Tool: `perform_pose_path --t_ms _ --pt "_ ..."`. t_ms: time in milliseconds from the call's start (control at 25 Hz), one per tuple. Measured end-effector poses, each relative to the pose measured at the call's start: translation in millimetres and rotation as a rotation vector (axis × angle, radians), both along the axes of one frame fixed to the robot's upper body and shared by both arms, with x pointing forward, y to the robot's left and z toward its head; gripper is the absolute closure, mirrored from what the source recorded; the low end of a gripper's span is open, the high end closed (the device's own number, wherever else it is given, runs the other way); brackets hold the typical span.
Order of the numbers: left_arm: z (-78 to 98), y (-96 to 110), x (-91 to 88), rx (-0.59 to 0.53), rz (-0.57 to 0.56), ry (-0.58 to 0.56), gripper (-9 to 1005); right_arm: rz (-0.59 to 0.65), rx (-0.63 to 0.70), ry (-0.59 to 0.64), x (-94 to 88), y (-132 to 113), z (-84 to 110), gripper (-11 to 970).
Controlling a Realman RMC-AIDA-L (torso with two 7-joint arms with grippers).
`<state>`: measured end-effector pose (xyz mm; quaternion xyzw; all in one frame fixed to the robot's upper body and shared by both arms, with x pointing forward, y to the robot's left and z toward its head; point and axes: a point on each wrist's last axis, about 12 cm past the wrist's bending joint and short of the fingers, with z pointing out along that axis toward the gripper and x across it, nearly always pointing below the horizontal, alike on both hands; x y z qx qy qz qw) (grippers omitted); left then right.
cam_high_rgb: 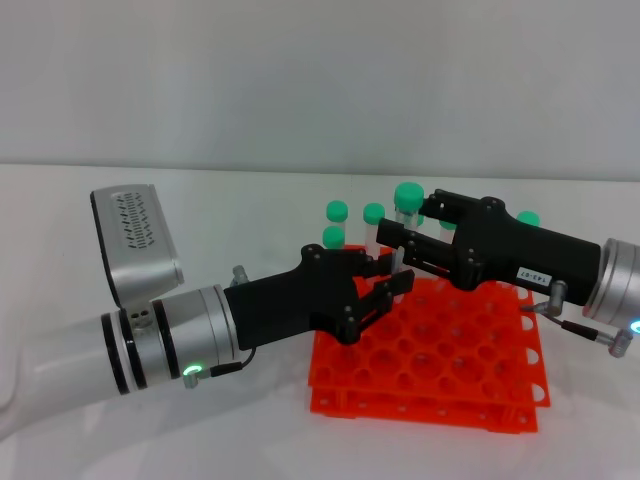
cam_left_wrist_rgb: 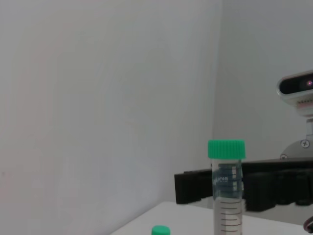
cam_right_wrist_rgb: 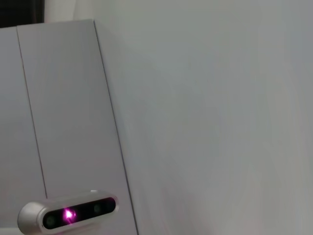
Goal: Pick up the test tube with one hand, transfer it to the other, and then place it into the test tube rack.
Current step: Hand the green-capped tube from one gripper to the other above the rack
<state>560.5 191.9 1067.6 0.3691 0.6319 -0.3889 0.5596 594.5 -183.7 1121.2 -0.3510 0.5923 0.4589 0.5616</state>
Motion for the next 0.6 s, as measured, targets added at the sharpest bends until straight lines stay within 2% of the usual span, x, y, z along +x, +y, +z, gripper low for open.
perform_pose_path --t_ms 120,600 --pt "-0.8 -0.2 -0.3 0.007 -0.002 0.002 801 0.0 -0.007 0.002 0.0 1.8 -1.2 375" --pt "-2.9 1.0 -2.0 0.008 0.004 0.009 801 0.002 -0.018 0.007 -1.5 0.9 -3.7 585"
